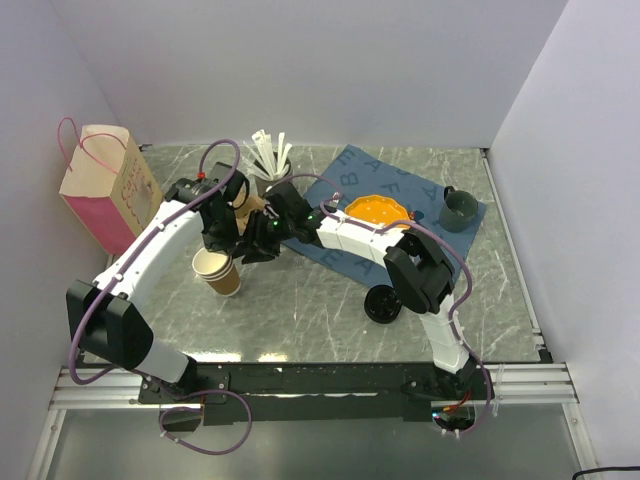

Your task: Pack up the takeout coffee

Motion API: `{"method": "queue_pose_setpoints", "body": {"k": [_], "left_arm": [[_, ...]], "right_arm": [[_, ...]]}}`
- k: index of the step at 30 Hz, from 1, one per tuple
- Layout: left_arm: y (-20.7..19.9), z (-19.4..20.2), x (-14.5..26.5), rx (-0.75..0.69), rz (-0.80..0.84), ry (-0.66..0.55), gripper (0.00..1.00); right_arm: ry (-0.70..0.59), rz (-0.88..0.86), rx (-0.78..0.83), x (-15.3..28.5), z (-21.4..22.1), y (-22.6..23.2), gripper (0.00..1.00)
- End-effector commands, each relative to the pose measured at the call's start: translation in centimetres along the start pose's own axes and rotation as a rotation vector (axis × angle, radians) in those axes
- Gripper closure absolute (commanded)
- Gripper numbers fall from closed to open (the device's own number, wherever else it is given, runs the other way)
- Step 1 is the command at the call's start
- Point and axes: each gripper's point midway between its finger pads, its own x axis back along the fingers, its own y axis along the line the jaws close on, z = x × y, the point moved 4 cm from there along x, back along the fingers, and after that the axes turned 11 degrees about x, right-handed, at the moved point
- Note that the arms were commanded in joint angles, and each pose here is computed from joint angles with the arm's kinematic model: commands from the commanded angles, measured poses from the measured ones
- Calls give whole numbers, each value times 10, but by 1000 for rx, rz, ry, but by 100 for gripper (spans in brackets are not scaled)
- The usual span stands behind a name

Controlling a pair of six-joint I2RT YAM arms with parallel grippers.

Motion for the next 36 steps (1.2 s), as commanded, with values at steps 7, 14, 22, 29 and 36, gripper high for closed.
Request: {"method": "queue_pose_setpoints", "body": {"k": [7,14,22,29,36], "left_arm": [[3,-12,-3,31,-42,-76,99],[6,-15,-6,43,-63,-70,99],[4,-19,-11,39,-81,-69,99],[0,-20,-12,43,-66,-58,99],[-7,-22,-10,52,-49,-48,99]], "right_arm": [[-16,-98,31,16,1,18,55],[-33,-142,49,25,1,27,55],[-43,-194,62,27,2,38,53],[-35,-195,41,16,0,46,51],[-31,-146,10,6,2,42,52]]}}
